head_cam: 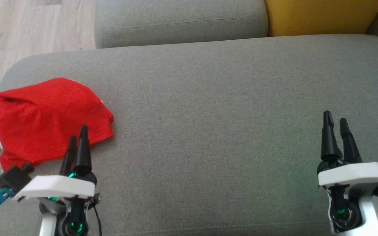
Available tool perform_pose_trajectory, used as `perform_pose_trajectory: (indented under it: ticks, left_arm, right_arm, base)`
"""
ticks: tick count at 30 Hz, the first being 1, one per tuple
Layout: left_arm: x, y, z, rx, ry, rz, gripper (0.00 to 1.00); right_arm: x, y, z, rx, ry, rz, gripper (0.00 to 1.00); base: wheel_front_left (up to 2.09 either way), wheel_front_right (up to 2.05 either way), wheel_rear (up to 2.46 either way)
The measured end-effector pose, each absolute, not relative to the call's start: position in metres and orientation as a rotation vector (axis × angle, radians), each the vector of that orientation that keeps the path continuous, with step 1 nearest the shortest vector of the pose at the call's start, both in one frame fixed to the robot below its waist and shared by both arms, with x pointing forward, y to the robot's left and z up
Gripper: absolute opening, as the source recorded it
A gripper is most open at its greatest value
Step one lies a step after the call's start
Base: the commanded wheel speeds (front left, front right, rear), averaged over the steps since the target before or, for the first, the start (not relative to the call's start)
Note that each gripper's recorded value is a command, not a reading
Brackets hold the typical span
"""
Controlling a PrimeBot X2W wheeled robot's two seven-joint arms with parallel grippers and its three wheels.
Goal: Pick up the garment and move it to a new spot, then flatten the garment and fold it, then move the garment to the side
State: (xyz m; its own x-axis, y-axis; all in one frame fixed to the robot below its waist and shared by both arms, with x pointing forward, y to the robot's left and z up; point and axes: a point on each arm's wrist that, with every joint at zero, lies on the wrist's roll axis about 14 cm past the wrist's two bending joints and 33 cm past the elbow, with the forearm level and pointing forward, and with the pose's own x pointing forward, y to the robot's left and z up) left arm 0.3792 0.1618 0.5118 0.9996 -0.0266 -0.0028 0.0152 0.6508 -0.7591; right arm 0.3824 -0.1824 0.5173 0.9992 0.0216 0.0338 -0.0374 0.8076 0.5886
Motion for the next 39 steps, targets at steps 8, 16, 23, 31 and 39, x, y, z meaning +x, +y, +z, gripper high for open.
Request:
perform_pose_trajectory:
  ticks: [8,16,23,31,39]
  left_arm:
    - [0.380,0.149,0.517,-0.663,0.003,-0.073,1.00]
    - [0.381,0.138,0.519,-0.498,0.000,-0.108,1.00]
    - [0.382,0.132,0.520,-0.381,-0.006,-0.128,1.00]
    - [0.380,0.124,0.520,-0.238,-0.021,-0.146,1.00]
    - [0.382,0.125,0.536,-0.189,-0.087,-0.119,1.00]
  right_arm:
    - [0.382,-0.175,0.517,0.472,-0.027,0.057,1.00]
    - [0.385,-0.169,0.524,0.324,-0.048,0.087,1.00]
    - [0.385,-0.163,0.526,0.219,-0.062,0.110,1.00]
    - [0.387,-0.157,0.529,0.078,-0.079,0.141,1.00]
    - [0.388,-0.149,0.534,-0.029,-0.107,0.168,1.00]
  base:
    - [0.00,0.00,0.00]
    - [0.00,0.00,0.00]
    - [0.00,0.00,0.00]
    - [0.00,0.00,0.00]
    - [0.00,0.00,0.00]
